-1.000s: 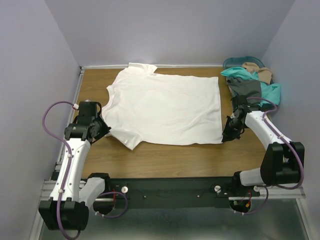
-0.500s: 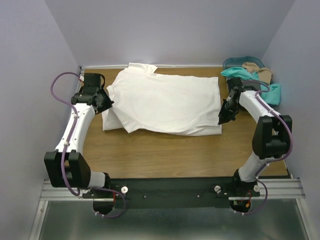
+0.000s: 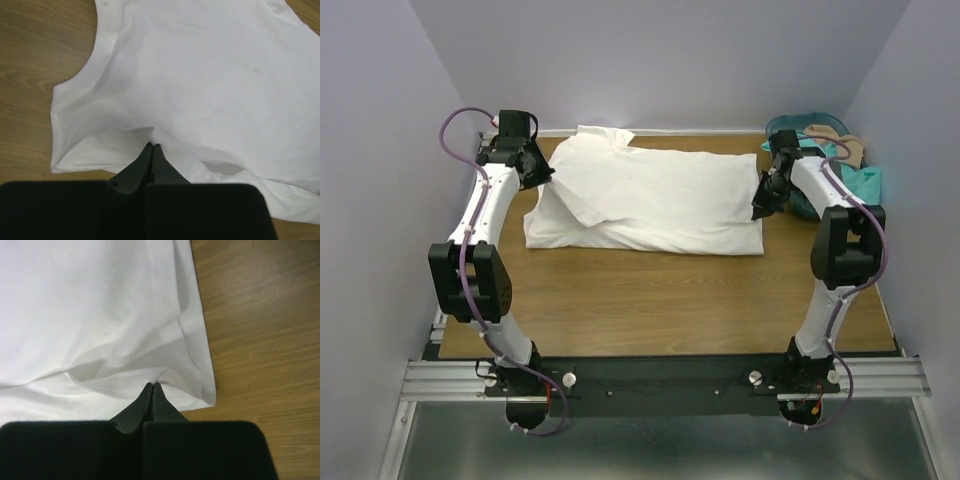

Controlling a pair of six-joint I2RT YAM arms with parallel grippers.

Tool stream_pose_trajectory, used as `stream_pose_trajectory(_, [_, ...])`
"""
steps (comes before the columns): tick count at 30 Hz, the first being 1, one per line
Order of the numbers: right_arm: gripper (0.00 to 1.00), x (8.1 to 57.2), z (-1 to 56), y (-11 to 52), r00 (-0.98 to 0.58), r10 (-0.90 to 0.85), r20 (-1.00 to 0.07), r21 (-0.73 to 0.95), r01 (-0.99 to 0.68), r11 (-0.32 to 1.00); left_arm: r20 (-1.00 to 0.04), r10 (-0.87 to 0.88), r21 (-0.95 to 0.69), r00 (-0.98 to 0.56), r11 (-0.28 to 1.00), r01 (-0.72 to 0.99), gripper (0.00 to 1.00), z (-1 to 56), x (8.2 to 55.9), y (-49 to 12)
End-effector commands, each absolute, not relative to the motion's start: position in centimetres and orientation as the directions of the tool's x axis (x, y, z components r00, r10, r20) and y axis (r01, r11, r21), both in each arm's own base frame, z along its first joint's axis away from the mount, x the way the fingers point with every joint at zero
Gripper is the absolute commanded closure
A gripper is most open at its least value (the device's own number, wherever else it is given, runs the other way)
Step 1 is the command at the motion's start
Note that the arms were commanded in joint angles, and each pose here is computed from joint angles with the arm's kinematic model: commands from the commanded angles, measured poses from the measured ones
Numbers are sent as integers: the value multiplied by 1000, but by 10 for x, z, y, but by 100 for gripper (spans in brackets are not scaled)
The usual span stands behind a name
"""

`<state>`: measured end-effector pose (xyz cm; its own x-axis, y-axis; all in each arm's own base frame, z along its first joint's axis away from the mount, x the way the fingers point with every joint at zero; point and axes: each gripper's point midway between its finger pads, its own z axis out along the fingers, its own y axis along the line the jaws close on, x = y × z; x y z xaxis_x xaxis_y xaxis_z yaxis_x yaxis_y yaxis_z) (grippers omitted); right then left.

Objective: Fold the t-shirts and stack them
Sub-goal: Fold the tshirt

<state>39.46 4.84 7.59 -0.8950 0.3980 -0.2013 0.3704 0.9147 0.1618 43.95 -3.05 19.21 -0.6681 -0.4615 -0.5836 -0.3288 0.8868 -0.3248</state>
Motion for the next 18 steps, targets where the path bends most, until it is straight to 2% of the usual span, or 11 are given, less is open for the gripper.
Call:
stream_pose_trajectory(1, [100, 415, 82, 39, -882, 405, -241, 144, 380, 914, -614, -445, -330, -651, 895, -300, 100, 206, 459, -30])
stream_pose_trajectory(7, [100, 429, 85, 28, -865, 424, -268, 137, 402, 906, -626, -449, -329, -637, 893, -307, 100, 209, 474, -27])
stream_pose_trajectory(18, [100, 451, 71, 21, -868, 421, -264, 133, 399, 907, -594, -428, -314, -681, 903, -293, 100, 177, 503, -31])
